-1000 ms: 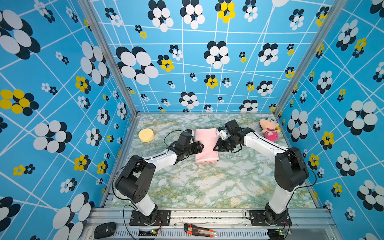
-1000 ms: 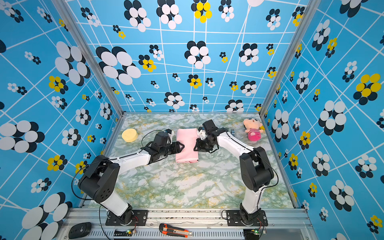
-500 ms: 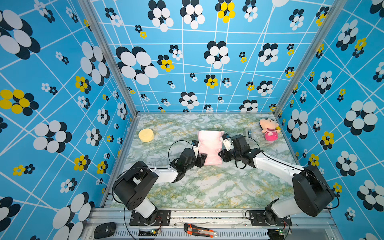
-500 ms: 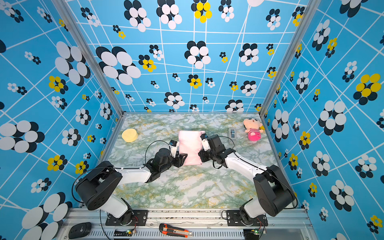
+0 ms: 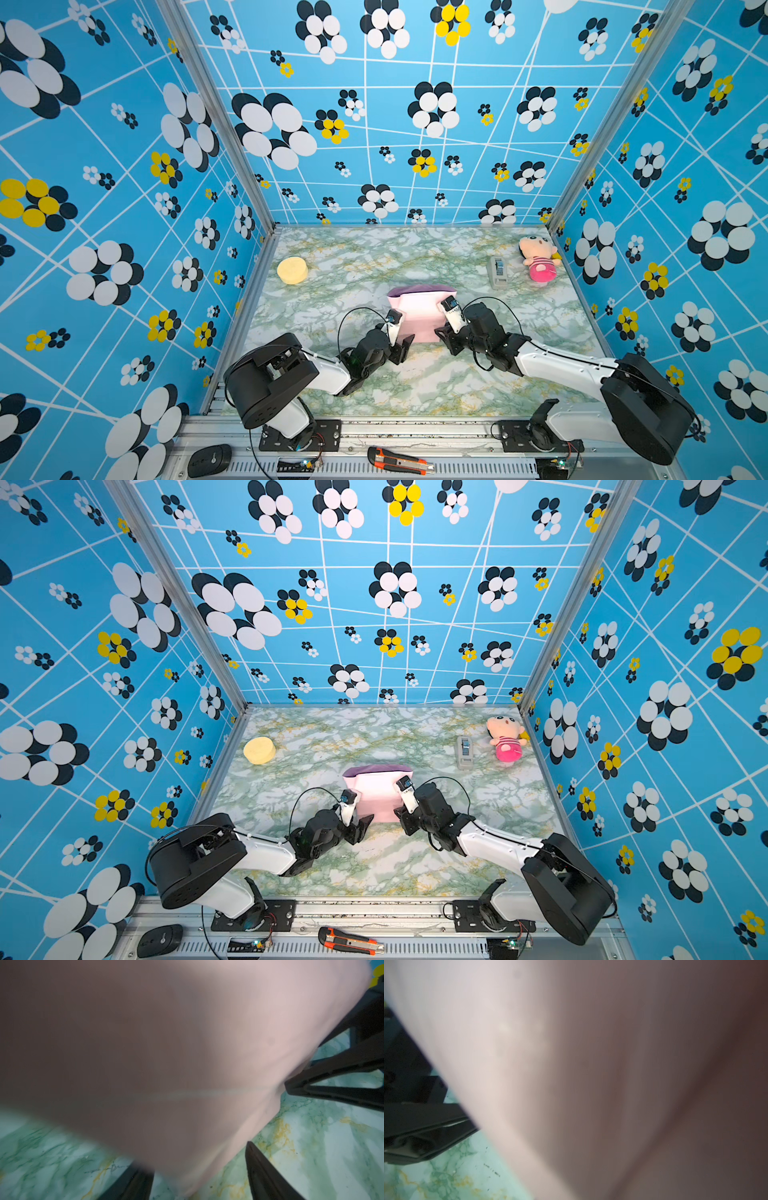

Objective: Wrap the gift box in paper
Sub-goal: 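Rotate the box upright with both grippers, exposing the open paper end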

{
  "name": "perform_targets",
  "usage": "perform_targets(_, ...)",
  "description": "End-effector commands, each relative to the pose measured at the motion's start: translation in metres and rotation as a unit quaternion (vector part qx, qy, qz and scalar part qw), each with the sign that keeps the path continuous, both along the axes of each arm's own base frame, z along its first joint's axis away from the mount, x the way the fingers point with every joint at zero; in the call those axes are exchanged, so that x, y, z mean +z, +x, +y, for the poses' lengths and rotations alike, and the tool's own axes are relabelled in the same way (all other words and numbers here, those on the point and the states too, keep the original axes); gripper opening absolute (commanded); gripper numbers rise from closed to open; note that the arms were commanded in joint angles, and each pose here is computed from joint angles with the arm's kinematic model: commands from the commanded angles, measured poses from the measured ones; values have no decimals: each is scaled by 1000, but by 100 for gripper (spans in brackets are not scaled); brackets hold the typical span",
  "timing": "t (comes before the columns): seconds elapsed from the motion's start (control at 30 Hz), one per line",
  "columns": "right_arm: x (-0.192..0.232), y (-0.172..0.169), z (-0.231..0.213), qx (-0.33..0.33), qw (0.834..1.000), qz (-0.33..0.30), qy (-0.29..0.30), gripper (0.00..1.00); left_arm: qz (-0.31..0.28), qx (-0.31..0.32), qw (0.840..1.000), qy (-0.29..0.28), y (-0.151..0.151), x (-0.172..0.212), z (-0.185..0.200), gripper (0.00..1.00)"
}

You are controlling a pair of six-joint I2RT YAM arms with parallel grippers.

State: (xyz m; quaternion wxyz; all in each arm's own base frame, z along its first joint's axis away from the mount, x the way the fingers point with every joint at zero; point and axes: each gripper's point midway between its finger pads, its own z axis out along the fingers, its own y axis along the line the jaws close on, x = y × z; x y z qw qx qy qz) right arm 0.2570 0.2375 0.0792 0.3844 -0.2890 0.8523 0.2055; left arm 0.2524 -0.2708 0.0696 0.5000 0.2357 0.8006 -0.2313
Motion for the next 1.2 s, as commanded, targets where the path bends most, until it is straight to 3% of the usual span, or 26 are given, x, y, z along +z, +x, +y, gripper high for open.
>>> perform_targets(0.0,21,-4,-2,-8,999,-21,30,49,-11,17,1000,-18,-4,17,8,76)
perform_targets(0.2,47,-8,-21,-41,997,-38,45,59,-9,39,999,-26,-10,40,26,82)
perform_targets(0.53,64,10,2,-10,994,-17,110,61,12,19,998,-55,1,52,19,83)
perform_targets(0.67,72,19,2,-3,991,-27,132,68,23,7,994,-103,13,67,16,86)
perform_targets(0.77,69,28,8,19,989,-17,147,71,26,-13,995,-97,19,66,8,86)
perform_targets(0.97,63,33,27,66,985,9,159,67,33,-58,995,-78,22,54,-11,85)
perform_targets(1.17,53,18,16,57,986,16,158,63,42,-105,990,-81,23,51,-39,83)
